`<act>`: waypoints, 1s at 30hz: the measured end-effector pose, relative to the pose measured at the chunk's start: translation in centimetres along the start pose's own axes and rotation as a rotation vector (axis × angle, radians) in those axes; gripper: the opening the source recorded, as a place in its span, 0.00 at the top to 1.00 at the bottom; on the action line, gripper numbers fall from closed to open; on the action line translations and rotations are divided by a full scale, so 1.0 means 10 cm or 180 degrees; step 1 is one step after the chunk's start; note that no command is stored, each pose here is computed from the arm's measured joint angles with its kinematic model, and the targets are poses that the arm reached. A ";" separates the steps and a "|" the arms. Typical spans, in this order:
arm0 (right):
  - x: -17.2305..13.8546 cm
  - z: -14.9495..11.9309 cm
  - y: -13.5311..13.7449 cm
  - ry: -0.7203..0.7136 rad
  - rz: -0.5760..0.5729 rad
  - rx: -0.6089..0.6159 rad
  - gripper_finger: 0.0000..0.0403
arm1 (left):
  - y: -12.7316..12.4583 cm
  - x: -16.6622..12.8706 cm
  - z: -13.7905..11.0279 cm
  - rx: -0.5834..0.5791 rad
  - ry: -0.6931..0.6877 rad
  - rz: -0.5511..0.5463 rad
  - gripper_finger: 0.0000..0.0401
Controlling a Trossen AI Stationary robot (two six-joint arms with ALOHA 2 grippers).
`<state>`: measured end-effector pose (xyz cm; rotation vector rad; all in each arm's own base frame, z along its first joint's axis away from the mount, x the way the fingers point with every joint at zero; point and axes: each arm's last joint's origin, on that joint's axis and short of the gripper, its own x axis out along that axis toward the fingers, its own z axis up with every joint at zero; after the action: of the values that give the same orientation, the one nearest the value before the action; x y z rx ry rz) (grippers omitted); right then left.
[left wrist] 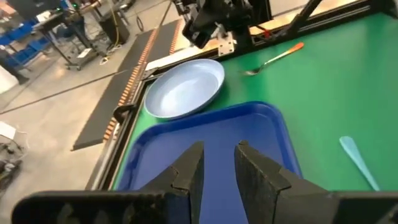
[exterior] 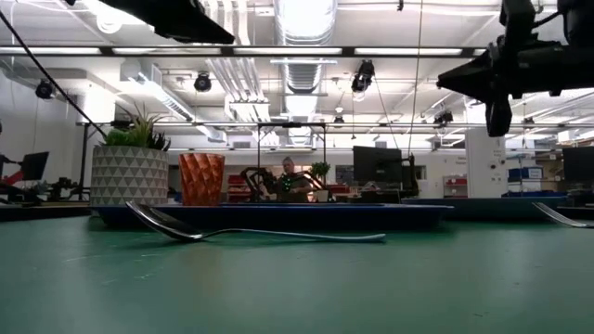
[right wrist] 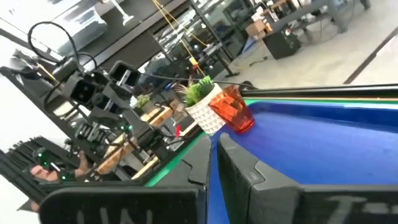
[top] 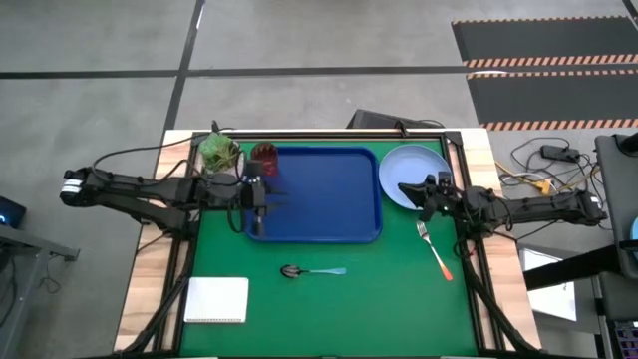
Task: Pick and place plate/cup/fork/spoon on tray
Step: Put the blue plate on the blue tray to the right of the red cup
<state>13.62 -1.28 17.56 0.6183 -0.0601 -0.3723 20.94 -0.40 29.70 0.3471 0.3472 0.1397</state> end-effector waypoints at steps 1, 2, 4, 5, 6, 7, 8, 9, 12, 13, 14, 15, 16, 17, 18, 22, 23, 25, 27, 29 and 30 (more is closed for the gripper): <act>0.02 0.02 0.02 0.0006 -0.0003 0.0001 0.96 | 0.00 -0.02 -0.03 0.0041 0.0008 0.0007 0.82; 0.04 0.04 0.05 0.0009 -0.0005 -0.0001 0.96 | -0.01 -0.04 -0.06 0.0069 0.0009 0.0019 0.82; 0.09 0.10 0.11 0.0005 -0.0020 -0.0015 0.96 | 0.00 -0.09 -0.11 0.0119 -0.0012 0.0086 0.82; 0.12 0.12 0.13 0.0017 -0.0069 -0.0033 0.96 | 0.00 -0.10 -0.13 0.0125 -0.0023 0.0104 0.82; 0.14 0.14 0.15 0.0035 -0.0150 -0.0057 0.96 | 0.00 -0.12 -0.14 0.0116 -0.0062 0.0130 0.82; 0.17 0.16 0.17 0.0067 -0.0255 -0.0092 0.96 | 0.00 -0.13 -0.14 0.0114 -0.0123 0.0163 0.82; 0.20 0.17 0.18 0.0116 -0.0380 -0.0136 0.96 | 0.00 -0.15 -0.15 0.0120 -0.0187 0.0194 0.82; 0.24 0.19 0.21 0.0163 -0.0484 -0.0158 0.96 | 0.01 -0.17 -0.16 0.0142 -0.0250 0.0229 0.82; 0.33 0.23 0.26 0.0401 -0.0855 -0.0183 0.96 | 0.01 -0.21 -0.18 0.0145 -0.0317 0.0262 0.82; 0.37 0.25 0.28 0.0506 -0.0974 -0.0173 0.96 | 0.01 -0.22 -0.19 0.0144 -0.0320 0.0268 0.82; 0.40 0.27 0.29 0.0623 -0.1109 -0.0157 0.96 | 0.02 -0.24 -0.19 0.0141 -0.0330 0.0276 0.82; 0.43 0.28 0.30 0.0766 -0.1267 -0.0148 0.96 | 0.02 -0.25 -0.19 0.0135 -0.0346 0.0291 0.82; 0.46 0.28 0.29 0.0913 -0.1438 -0.0143 0.96 | 0.02 -0.26 -0.19 0.0130 -0.0359 0.0299 0.82; 0.48 0.30 0.30 0.1037 -0.1605 -0.0138 0.96 | 0.03 -0.26 -0.19 0.0127 -0.0372 0.0305 0.82; 0.50 0.33 0.31 0.1126 -0.1749 -0.0117 0.96 | 0.03 -0.27 -0.20 0.0125 -0.0376 0.0309 0.82; 0.54 0.35 0.29 0.1683 -0.2416 -0.0118 0.96 | 0.03 -0.29 -0.21 0.0120 -0.0387 0.0321 0.82; 0.57 0.36 0.29 0.1803 -0.2500 -0.0096 0.96 | 0.03 -0.30 -0.22 0.0120 -0.0385 0.0323 0.82; 0.60 0.37 0.29 0.2043 -0.2583 -0.0063 0.96 | 0.03 -0.30 -0.22 0.0110 -0.0396 0.0343 0.82; 0.65 0.35 0.27 0.2301 -0.2534 -0.0076 0.96 | 0.03 -0.30 -0.24 0.0109 -0.0352 0.0401 0.82; 0.70 0.32 0.25 0.2580 -0.2371 -0.0184 0.96 | 0.04 -0.30 -0.24 0.0091 -0.0342 0.0508 0.82; 0.72 0.30 0.24 0.2716 -0.2251 -0.0283 0.96 | 0.04 -0.29 -0.25 0.0083 -0.0327 0.0567 0.82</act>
<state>20.59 -3.75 21.03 0.6560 1.0089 -0.7568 17.29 0.17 28.57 0.4094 0.2163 0.2910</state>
